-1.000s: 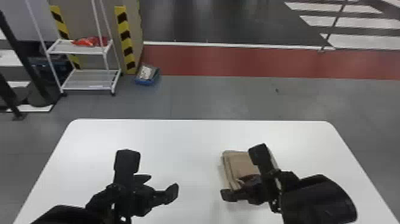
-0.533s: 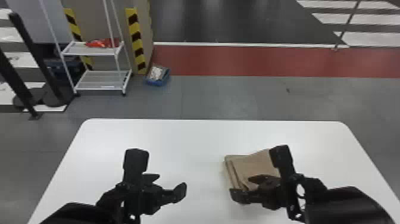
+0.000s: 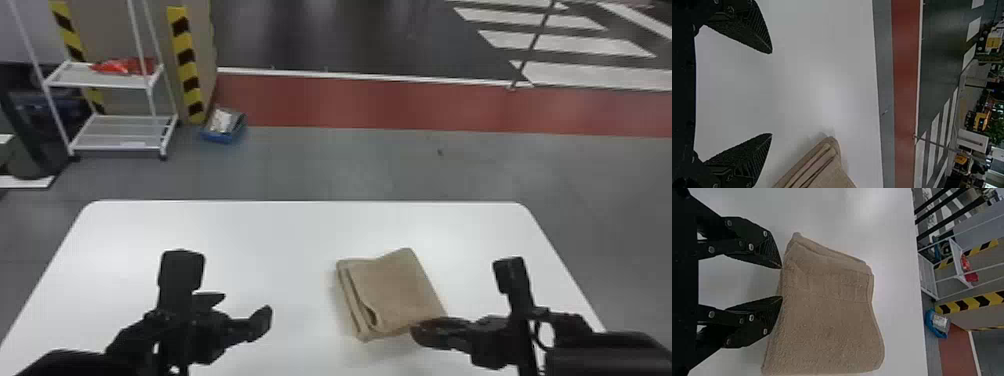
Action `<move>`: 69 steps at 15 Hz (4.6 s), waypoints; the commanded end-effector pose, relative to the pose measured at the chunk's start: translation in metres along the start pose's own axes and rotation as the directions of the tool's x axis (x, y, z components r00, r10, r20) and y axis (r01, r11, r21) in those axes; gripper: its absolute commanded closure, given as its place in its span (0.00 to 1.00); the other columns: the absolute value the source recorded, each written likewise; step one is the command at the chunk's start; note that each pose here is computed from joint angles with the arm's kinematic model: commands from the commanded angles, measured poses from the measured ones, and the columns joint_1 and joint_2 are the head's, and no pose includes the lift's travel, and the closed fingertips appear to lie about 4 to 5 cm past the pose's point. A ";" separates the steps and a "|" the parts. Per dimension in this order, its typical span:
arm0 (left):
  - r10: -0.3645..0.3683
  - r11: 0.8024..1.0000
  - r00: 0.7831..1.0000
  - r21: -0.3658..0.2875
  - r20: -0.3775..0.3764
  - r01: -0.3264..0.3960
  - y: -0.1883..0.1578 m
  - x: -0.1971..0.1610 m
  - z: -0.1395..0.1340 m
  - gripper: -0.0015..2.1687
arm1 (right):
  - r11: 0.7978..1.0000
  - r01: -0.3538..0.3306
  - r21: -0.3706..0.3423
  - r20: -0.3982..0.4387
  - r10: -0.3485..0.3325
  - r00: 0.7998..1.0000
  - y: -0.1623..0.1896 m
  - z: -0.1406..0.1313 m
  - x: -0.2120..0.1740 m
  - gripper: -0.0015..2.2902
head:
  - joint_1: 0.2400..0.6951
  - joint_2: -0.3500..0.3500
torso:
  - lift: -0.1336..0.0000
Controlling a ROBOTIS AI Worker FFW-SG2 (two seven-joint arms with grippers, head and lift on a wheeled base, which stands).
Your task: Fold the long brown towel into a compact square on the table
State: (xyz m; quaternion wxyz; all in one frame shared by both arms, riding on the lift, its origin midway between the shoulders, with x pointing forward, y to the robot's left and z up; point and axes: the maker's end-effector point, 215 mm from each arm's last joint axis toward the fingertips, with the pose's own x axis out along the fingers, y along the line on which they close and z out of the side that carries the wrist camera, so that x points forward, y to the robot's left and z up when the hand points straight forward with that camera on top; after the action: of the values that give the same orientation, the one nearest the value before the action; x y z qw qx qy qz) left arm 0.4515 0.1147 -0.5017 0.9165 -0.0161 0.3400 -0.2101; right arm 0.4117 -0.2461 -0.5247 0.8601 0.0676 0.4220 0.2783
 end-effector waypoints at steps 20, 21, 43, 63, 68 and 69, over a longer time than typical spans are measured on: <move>-0.002 1.000 1.000 -0.010 0.009 0.002 0.000 -0.013 -0.008 0.07 | 0.916 0.391 -0.092 -0.008 -0.393 0.919 -0.098 0.112 0.091 0.90 | 1.00 0.22 | 1.00; 0.001 1.000 1.000 -0.012 0.009 -0.001 0.001 -0.014 -0.008 0.07 | 0.919 0.381 -0.103 0.020 -0.381 0.925 -0.092 0.121 0.097 0.90 | 1.00 0.24 | 1.00; 0.033 0.999 0.999 -0.039 0.027 -0.032 0.031 -0.021 -0.006 0.07 | 0.993 -0.020 -0.119 -0.053 0.014 0.999 0.073 0.064 0.175 0.90 | 1.00 0.60 | 1.00; 0.024 0.999 0.999 -0.032 0.030 -0.023 0.024 -0.023 -0.005 0.07 | 0.997 0.033 0.076 0.133 -0.043 0.990 0.022 0.049 0.081 0.90 | 1.00 0.44 | 1.00; 0.037 0.999 0.986 0.005 0.160 -0.038 0.023 -0.041 0.019 0.07 | 0.992 0.106 -0.062 0.522 -0.058 0.851 0.043 0.132 -0.043 0.05 | 1.00 0.43 | 1.00; 0.040 0.999 0.971 0.018 0.236 -0.046 0.021 -0.049 0.033 0.07 | 0.985 0.150 -0.081 0.567 -0.079 0.820 0.038 0.129 -0.057 0.00 | 1.00 0.42 | 1.00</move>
State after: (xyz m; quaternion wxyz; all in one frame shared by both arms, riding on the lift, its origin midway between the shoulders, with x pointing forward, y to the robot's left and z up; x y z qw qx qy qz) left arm 0.4444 0.1510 -0.4684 0.9437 -0.0234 0.2705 -0.1888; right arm 0.4757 -0.2170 -0.4051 0.9531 0.0902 0.1767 0.2287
